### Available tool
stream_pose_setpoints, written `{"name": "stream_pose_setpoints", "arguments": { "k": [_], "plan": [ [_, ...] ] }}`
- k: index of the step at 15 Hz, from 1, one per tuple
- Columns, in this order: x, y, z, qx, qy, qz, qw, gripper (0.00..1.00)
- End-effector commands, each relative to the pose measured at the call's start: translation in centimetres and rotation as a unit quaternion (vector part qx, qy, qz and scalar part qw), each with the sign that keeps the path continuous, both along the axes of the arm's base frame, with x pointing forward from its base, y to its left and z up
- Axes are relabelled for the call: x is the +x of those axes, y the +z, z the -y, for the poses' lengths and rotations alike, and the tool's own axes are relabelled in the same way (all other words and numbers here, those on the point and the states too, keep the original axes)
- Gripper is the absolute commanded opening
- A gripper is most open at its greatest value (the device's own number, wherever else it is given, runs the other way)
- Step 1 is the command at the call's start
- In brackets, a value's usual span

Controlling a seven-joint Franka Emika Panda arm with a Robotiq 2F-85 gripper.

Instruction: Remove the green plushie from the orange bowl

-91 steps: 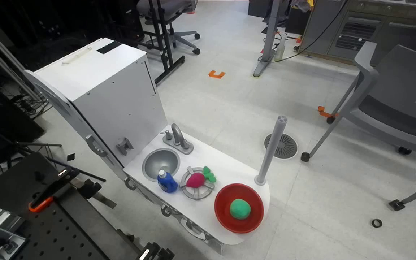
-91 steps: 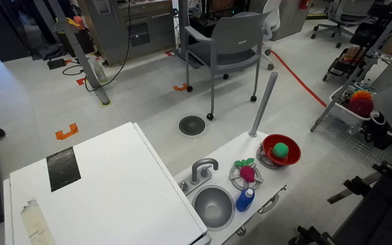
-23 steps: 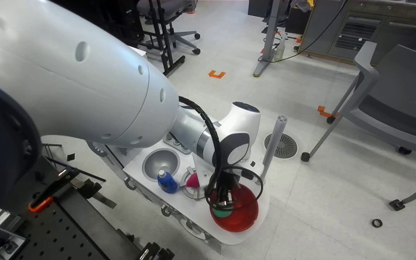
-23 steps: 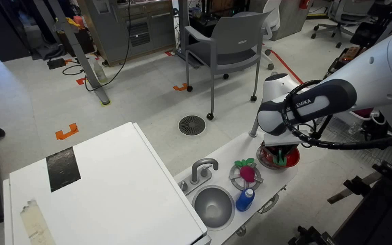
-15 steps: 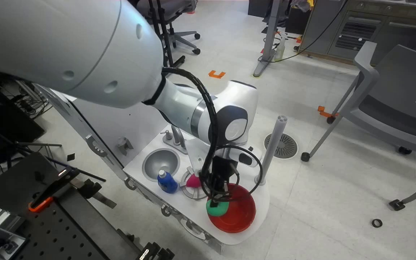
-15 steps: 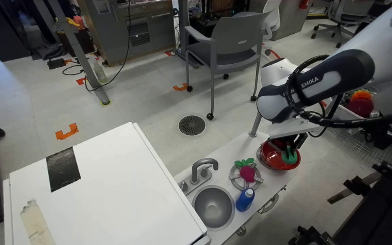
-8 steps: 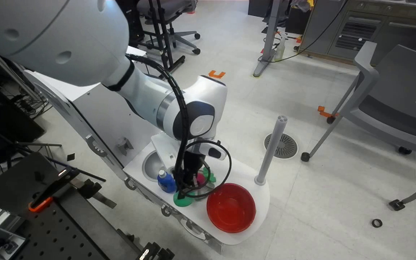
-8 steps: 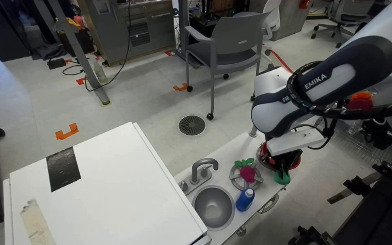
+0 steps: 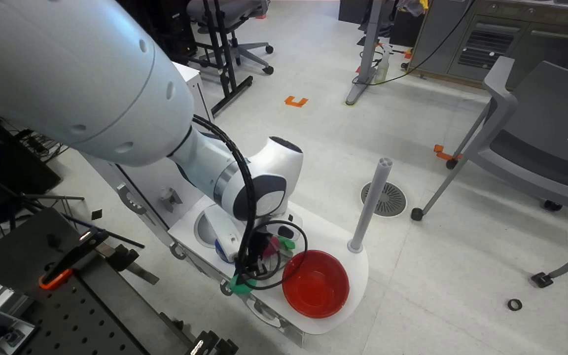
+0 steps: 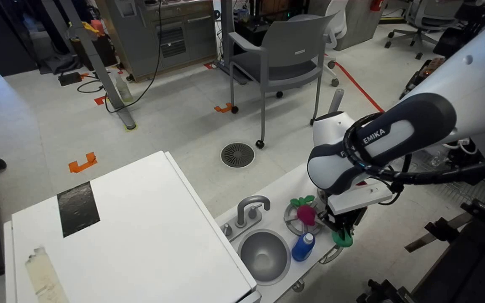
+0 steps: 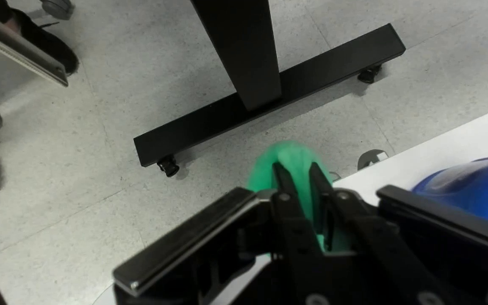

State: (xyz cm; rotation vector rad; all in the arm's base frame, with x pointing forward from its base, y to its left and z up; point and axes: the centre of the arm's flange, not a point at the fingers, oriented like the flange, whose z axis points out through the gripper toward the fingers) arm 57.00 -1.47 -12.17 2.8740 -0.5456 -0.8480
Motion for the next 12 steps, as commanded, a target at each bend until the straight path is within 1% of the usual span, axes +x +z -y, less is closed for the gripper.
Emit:
{"name": "stream_pose_setpoints", "arguments": {
  "k": [1,6,10,11,12],
  "plan": [
    [2.6,-3.9,1.1,-0.006,-0.014,0.001,0.9999,0.03],
    [4.7,-7.1,1.8,-0.036,-0.014,0.024,0.999,0.03],
    [5.2,-7.3,2.7,-0.063,-0.019,0.029,0.9974,0.03],
    [5.2,-7.2,2.9,-0.071,-0.019,0.03,0.9968,0.13],
    [5.2,-6.9,2.9,-0.075,-0.018,0.031,0.9966,0.38]
  ]
}}
